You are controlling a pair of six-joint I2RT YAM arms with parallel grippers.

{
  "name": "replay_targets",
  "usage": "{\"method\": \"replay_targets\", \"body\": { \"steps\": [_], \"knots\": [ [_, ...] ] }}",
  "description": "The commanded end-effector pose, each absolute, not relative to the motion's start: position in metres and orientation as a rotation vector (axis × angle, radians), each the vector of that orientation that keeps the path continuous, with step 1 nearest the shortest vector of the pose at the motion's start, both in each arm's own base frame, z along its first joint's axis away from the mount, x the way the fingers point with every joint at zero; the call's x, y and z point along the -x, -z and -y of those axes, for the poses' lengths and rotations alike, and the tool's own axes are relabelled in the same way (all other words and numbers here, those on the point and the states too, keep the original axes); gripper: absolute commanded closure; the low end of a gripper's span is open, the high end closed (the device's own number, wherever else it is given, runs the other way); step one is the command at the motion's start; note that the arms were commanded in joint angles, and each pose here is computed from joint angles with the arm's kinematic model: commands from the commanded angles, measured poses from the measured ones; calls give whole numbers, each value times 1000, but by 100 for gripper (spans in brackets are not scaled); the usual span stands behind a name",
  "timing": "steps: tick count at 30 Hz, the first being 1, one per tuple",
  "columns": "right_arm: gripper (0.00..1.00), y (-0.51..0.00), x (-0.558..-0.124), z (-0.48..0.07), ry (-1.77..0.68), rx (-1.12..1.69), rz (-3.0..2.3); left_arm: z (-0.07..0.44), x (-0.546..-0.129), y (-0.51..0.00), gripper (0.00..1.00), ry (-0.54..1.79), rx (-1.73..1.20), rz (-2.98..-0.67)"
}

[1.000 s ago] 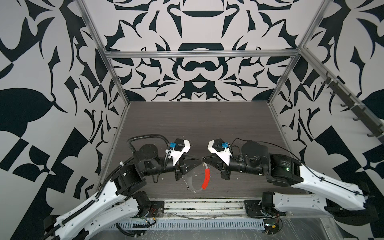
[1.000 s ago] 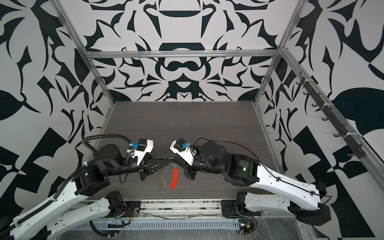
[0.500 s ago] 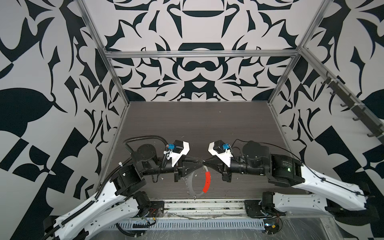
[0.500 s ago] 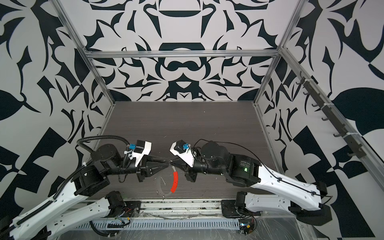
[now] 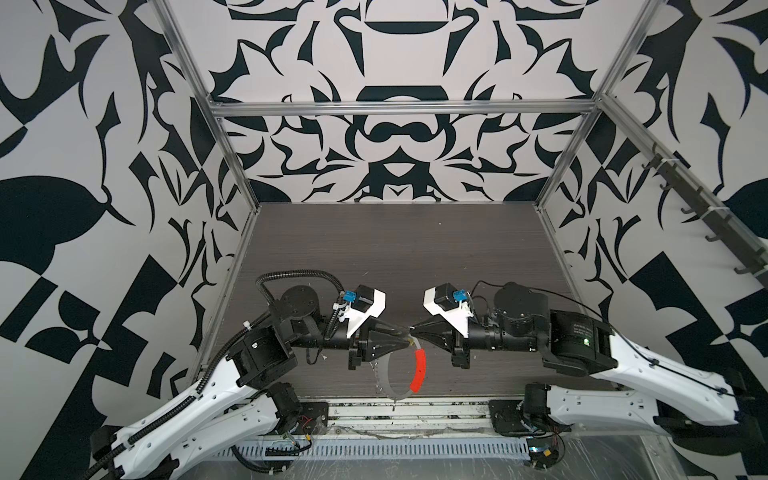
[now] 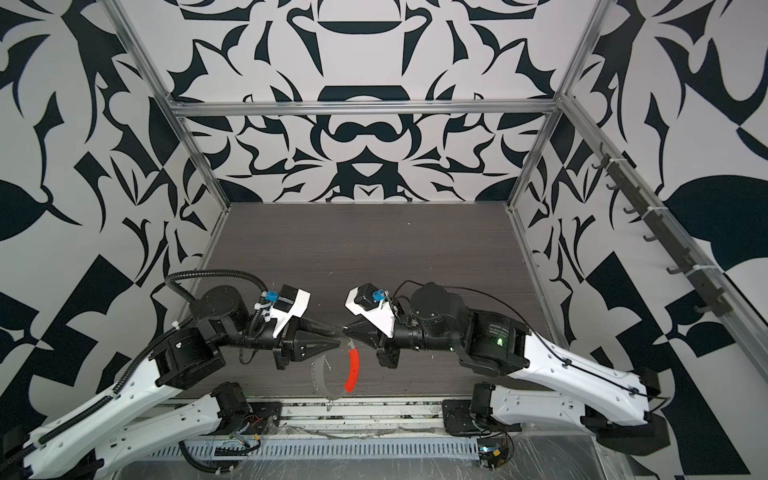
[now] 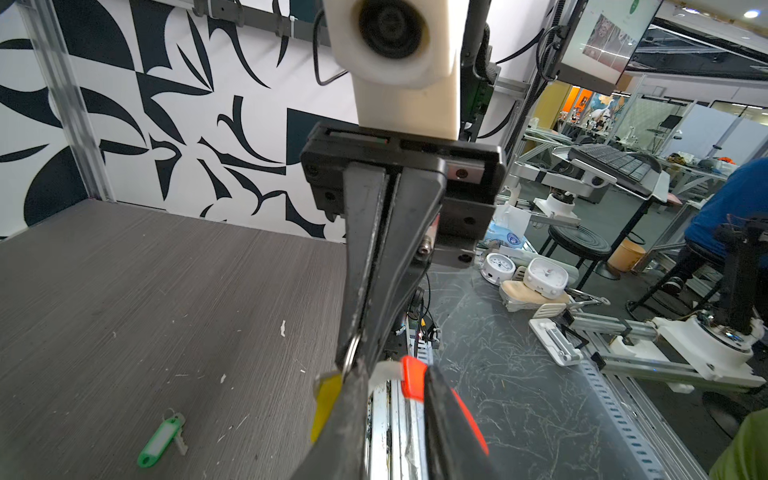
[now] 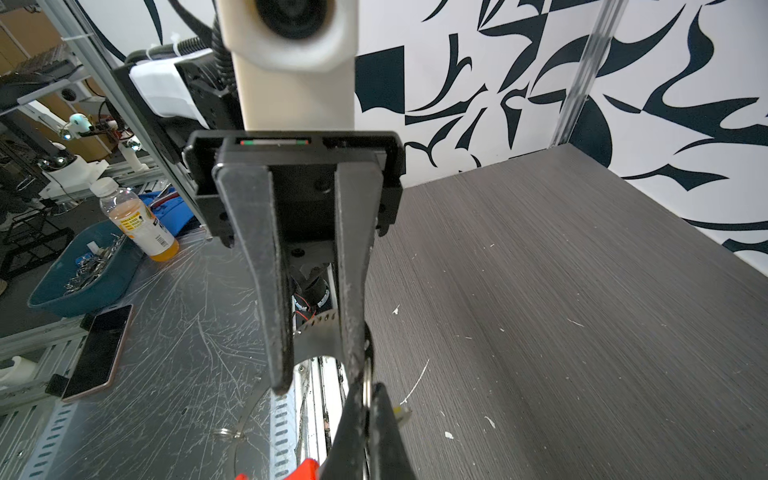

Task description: Remove the keys from the keyring

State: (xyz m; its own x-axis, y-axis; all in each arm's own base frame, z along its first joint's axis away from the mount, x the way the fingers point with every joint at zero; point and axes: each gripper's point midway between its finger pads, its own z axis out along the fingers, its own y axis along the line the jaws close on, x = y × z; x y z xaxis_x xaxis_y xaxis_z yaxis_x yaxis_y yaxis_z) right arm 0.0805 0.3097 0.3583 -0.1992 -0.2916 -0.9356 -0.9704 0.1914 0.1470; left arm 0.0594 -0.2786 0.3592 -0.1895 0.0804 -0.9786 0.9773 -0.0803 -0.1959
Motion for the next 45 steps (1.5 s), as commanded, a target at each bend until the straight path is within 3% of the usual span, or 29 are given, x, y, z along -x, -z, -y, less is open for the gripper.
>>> {"method": "replay_targets", "body": {
  "steps": [1, 6, 10, 22, 30, 33, 43, 45],
  "knots": [
    [100, -378, -72, -313, -1125, 1208, -1570, 277, -57, -372, 78, 1393, -1231, -1330],
    [100, -380, -72, -315, -1129, 1208, -1569, 280, -60, -371, 82, 1386, -1231, -1345],
    [100, -380, -73, -316, -1129, 1206, -1574, 280, -63, -373, 95, 1368, -1227, -1344],
    [100, -382, -75, -319, -1143, 1178, -1585, 287, -85, -370, 100, 1303, -1141, -1431],
    [65, -380, -87, -313, -1079, 1118, -1609, 276, -106, -367, 100, 1197, -993, -1459],
    [58, -384, -90, -306, -1061, 1084, -1600, 275, -106, -364, 100, 1193, -994, -1467],
    [55, -366, -96, -300, -1041, 1028, -1663, 262, -123, -356, 100, 1123, -857, -1542],
    [55, -361, -101, -296, -1021, 991, -1683, 257, -126, -356, 90, 1109, -823, -1544]
  ]
}}
